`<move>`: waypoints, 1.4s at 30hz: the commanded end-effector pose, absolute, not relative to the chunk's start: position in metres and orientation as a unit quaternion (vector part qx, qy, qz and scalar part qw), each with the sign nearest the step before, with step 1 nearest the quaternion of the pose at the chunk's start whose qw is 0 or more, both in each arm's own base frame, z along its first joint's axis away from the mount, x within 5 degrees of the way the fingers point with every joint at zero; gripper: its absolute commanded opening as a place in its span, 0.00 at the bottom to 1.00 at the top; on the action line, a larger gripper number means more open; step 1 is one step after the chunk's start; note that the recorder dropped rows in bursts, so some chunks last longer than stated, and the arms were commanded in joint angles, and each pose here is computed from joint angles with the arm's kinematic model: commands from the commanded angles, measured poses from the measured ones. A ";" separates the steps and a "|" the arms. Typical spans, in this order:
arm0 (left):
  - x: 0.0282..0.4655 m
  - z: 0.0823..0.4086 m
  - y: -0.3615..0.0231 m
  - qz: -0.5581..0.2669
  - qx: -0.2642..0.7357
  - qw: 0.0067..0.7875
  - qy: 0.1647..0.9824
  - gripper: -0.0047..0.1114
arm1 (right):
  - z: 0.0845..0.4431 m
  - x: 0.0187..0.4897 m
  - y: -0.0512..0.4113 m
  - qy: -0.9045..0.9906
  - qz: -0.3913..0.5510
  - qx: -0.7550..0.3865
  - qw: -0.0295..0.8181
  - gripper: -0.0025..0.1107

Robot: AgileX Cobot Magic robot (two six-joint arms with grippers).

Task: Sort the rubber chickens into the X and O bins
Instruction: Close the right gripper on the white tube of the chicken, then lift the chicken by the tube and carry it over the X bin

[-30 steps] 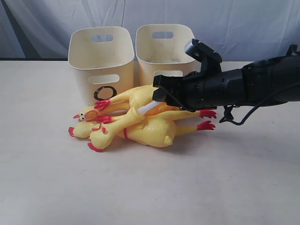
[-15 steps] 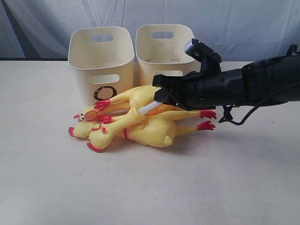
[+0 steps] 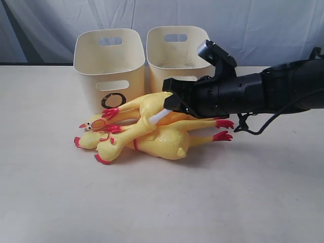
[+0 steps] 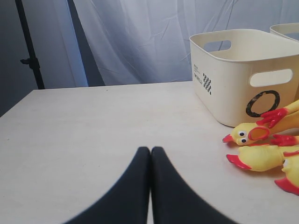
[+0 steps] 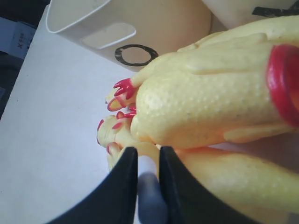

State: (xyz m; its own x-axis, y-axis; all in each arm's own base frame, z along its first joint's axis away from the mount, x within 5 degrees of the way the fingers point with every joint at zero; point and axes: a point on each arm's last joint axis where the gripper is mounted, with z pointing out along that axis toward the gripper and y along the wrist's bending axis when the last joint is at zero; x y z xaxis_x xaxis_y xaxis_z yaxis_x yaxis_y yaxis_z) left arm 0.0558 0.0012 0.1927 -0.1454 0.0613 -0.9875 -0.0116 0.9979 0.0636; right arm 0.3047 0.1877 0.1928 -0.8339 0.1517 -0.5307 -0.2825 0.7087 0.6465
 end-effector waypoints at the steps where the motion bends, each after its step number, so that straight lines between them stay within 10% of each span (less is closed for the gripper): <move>1: 0.056 0.193 0.001 0.027 0.017 0.656 0.754 0.04 | 0.205 0.302 0.187 0.870 0.389 -0.047 0.297 0.01; 42: 0.056 0.193 0.001 0.027 0.017 0.656 0.754 0.04 | 0.325 0.250 0.171 0.769 0.484 -0.097 0.406 0.01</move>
